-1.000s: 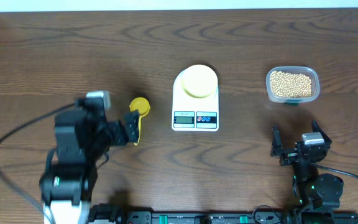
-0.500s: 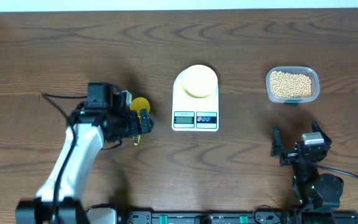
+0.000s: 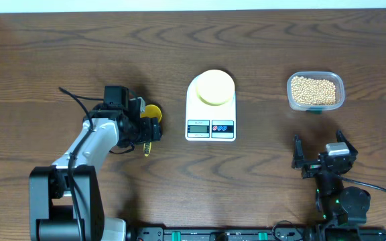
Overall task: Scoop item into bowl and weigh 50g on scale
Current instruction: 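Move the left gripper to the yellow scoop handle and grasp it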
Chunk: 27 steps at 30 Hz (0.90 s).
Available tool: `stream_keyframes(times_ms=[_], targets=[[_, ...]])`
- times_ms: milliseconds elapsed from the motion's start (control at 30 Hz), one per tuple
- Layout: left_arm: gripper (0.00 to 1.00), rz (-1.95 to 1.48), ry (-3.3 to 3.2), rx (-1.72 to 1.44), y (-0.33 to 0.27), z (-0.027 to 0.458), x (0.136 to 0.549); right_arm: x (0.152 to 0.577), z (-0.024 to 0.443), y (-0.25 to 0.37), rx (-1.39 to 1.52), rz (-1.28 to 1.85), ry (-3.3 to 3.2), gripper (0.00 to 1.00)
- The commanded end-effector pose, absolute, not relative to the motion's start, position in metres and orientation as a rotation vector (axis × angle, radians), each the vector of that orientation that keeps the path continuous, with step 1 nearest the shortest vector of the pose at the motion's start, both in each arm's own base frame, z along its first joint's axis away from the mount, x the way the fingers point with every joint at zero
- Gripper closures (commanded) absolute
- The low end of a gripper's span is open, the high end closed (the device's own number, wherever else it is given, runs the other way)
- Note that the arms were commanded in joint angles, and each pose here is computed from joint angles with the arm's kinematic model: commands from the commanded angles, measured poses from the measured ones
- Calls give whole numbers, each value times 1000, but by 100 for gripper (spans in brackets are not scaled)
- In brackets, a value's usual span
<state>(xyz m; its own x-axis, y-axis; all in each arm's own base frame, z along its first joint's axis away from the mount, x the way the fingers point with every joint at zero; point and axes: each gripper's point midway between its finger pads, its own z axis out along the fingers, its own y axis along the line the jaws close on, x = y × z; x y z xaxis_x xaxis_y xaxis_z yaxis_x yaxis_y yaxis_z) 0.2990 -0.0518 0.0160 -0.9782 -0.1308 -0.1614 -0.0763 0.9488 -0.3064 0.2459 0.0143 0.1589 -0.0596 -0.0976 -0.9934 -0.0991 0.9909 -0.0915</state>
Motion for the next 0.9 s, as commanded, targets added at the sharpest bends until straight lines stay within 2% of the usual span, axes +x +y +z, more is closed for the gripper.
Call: stream_keyframes(times_ms=[0,100,300,367,533,633,800,867], targets=[[26,-473,2921,-99,-54,13,301,246,157,16,-167,-5,1636,1],[35,-490,2922,-63,-56,10,301,246,157,16,-167,-5,1636,1],[36,-576,2944,-20,-66,2,296,246,157,16,-167,-5,1636,1],[40,-577,2955,-16,-66,-3,296,246,157,16,-167,-5,1636,1],[57,-579,2977,-8,-66,-12,294,246,157,16,-167,-5,1636,1],[60,-581,2984,-10,-66,-14,293,246,157,16,-167,-5,1636,1],[79,-580,2985,-11,-65,-14,293,246,157,16,-167,-5,1636,1],[80,-581,2985,-12,-66,-14,293,246,157,16,-167,-5,1636,1]])
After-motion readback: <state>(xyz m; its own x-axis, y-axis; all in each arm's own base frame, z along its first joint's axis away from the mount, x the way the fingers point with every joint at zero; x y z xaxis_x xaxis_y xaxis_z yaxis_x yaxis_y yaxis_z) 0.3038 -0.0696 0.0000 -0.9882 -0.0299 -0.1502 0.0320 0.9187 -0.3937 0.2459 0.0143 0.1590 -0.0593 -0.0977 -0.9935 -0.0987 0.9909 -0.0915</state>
